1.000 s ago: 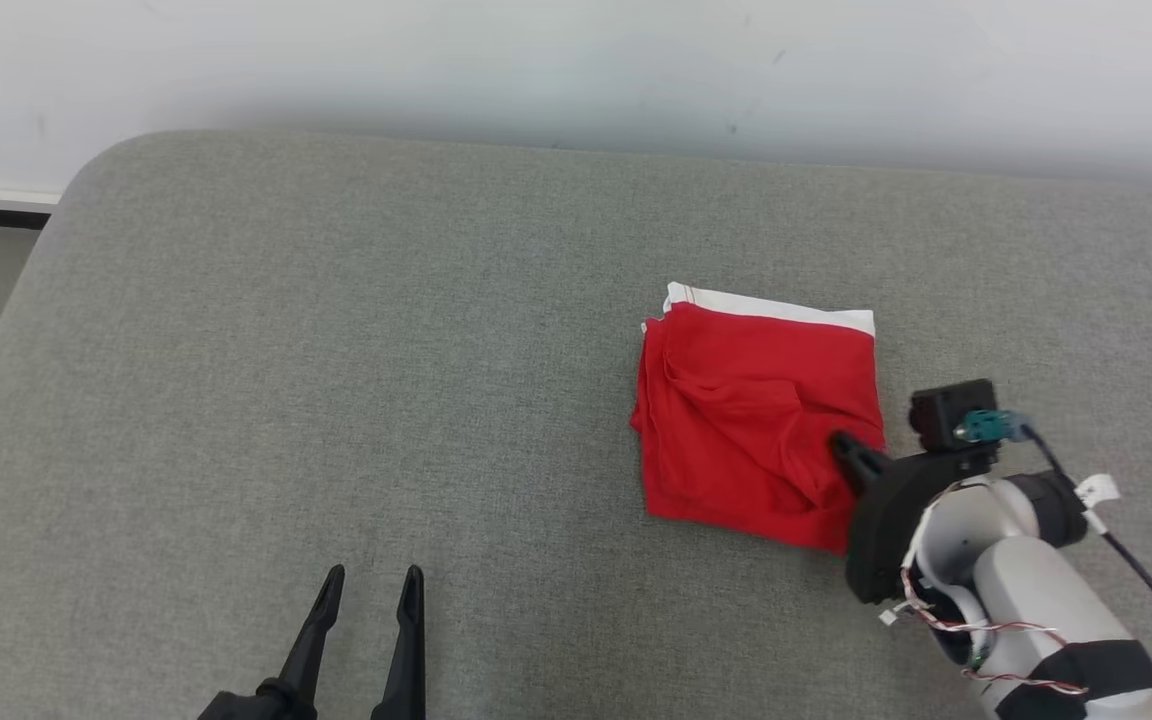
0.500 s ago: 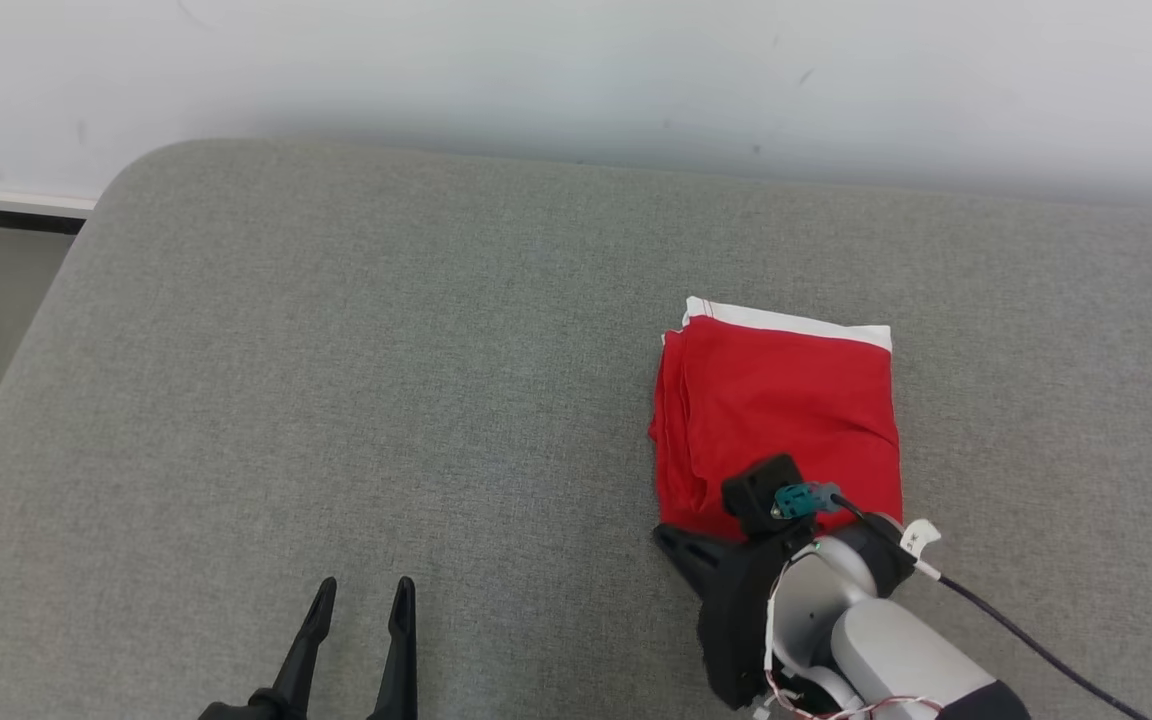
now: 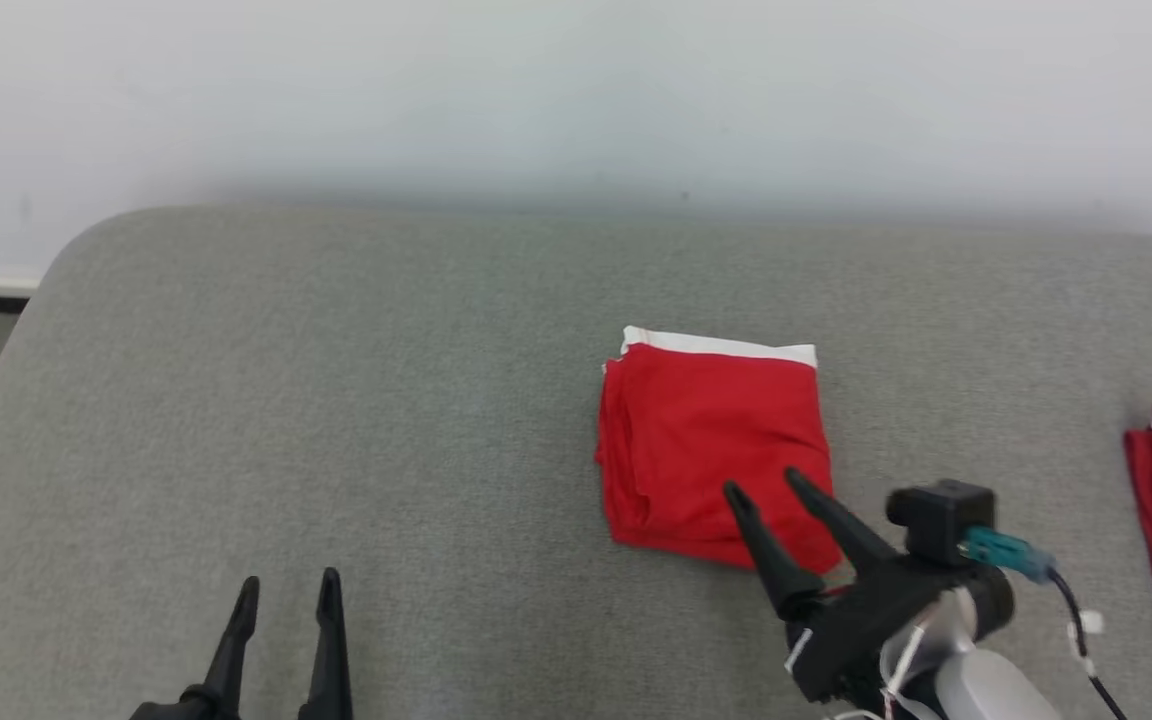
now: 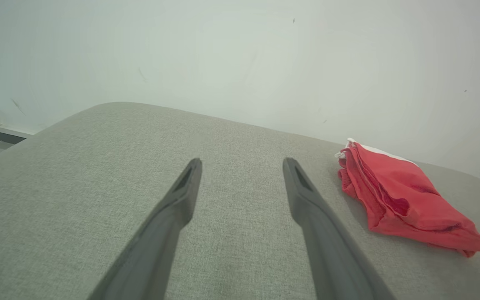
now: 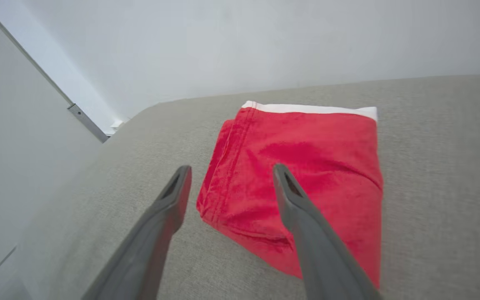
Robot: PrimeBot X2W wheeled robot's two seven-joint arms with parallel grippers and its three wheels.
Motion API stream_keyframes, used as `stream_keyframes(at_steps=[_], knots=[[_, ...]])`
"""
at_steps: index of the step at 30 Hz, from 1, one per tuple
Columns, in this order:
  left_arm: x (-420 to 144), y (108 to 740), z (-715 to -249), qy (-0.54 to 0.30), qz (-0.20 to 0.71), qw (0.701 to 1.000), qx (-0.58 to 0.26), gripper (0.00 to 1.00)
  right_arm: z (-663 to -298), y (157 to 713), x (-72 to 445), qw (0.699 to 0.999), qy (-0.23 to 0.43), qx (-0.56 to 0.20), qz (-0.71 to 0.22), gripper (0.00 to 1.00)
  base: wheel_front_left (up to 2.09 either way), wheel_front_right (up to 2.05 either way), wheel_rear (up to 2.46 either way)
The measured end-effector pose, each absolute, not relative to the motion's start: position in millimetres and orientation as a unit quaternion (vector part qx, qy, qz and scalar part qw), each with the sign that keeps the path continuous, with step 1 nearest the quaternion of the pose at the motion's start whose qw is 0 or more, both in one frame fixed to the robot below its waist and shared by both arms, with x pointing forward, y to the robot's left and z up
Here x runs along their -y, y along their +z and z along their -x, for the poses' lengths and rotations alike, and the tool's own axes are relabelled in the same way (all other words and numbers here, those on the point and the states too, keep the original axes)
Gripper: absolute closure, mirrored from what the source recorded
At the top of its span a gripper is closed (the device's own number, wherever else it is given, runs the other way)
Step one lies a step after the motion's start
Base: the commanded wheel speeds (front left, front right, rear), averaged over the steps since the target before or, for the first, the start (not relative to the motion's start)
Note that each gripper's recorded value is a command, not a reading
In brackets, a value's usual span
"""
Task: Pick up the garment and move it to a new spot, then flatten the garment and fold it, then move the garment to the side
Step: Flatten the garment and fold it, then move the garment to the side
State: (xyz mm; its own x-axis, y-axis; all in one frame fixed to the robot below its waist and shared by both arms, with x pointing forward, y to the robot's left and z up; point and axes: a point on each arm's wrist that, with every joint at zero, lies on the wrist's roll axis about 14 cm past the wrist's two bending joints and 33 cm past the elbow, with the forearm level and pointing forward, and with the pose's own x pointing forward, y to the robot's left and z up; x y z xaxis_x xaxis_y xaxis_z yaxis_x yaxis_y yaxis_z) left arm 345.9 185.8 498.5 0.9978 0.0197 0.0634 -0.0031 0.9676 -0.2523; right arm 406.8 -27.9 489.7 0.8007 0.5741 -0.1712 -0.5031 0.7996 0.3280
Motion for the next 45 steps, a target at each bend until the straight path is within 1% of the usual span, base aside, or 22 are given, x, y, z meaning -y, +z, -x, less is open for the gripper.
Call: stream_keyframes(at_steps=[4, 10, 13, 16, 19, 23, 28, 45], knots=[[-186.3, 501.7, -349.2, 0.002, 0.118, 0.992, 0.038, 0.00, -400.8, 502.1, 68.0, 0.958, 0.227, -0.088, -0.150, 0.00, 0.00, 0.00, 0.00], [-178.9, 505.9, -354.2, -0.015, 0.108, 0.993, 0.044, 0.00, -384.1, 515.8, 132.6, 0.980, 0.135, -0.028, -0.145, 0.00, 0.00, 0.00, 0.00], [-174.4, 503.2, -354.1, -0.025, 0.104, 0.994, 0.039, 0.00, -371.5, 513.0, 158.3, 0.986, 0.098, -0.016, -0.133, 0.00, 0.00, 0.00, 0.00], [-173.6, 501.2, -353.3, -0.027, 0.100, 0.994, 0.035, 0.00, -359.6, 509.2, 174.4, 0.989, 0.076, -0.010, -0.126, 0.00, 0.00, 0.00, 0.00], [-176.5, 500.2, -352.3, -0.026, 0.097, 0.994, 0.034, 0.00, -350.7, 504.8, 182.8, 0.991, 0.069, -0.010, -0.114, 0.00, 0.00, 0.00, 0.00], [-180.5, 488.4, -344.0, -0.021, 0.092, 0.995, 0.016, 0.00, -341.1, 497.7, 175.6, 0.991, 0.089, -0.021, -0.102, 0.00, 0.00, 0.00, 0.00], [-183.4, 487.3, -338.0, -0.019, 0.090, 0.996, 0.015, 0.00, -333.4, 489.0, 181.5, 0.990, 0.090, -0.033, -0.099, 0.00, 0.00, 0.00, 0.00], [-196.8, 478.3, -326.5, 0.003, 0.095, 0.995, 0.003, 0.00, -338.2, 477.9, 171.7, 0.987, 0.103, -0.049, -0.115, 0.00, 0.00, 0.00, 0.00]])
